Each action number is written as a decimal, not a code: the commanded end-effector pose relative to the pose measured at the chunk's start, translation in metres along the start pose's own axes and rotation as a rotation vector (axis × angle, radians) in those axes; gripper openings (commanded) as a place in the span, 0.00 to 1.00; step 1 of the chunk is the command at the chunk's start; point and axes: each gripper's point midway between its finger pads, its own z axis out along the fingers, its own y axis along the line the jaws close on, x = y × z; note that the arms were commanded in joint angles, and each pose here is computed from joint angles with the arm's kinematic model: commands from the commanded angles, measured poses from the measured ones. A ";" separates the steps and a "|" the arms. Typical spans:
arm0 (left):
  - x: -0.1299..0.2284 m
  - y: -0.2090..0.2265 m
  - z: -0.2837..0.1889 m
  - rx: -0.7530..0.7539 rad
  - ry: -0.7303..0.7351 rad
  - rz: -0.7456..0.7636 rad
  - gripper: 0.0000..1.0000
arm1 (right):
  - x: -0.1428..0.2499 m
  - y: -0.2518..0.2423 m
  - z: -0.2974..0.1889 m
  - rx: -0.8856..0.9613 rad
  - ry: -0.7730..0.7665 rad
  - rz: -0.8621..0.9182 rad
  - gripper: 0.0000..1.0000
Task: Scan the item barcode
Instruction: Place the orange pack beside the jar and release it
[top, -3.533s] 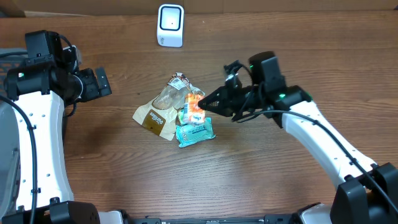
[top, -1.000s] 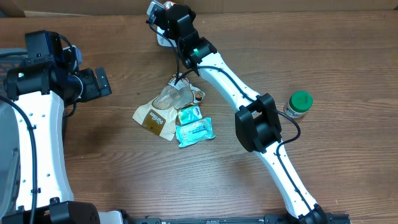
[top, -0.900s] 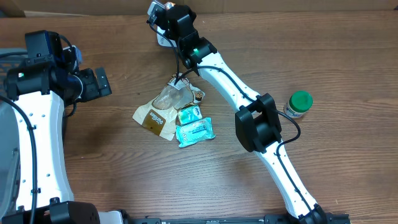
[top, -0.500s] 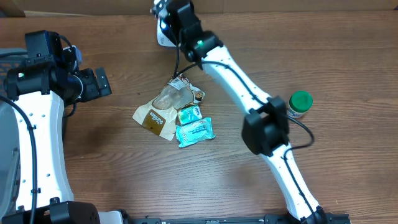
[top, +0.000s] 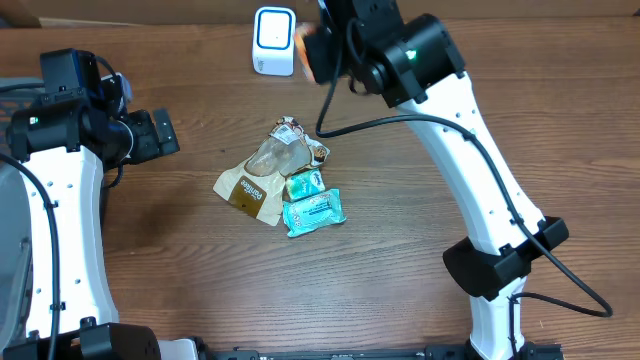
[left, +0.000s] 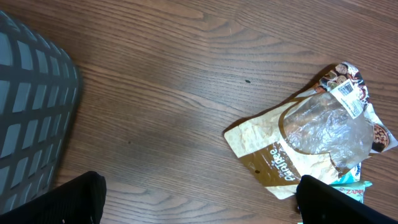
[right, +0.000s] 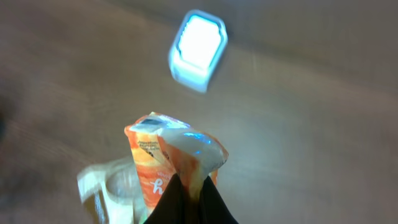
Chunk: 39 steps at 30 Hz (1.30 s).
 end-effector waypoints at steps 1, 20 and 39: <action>-0.001 -0.003 -0.003 0.007 -0.011 0.019 1.00 | 0.024 -0.026 0.004 0.054 0.109 0.146 0.04; -0.001 -0.003 -0.003 0.007 -0.011 0.019 1.00 | 0.209 -0.152 0.095 0.355 0.665 0.548 0.04; -0.001 -0.003 -0.003 0.007 -0.011 0.019 1.00 | 0.256 -0.200 0.103 0.425 0.733 0.631 0.54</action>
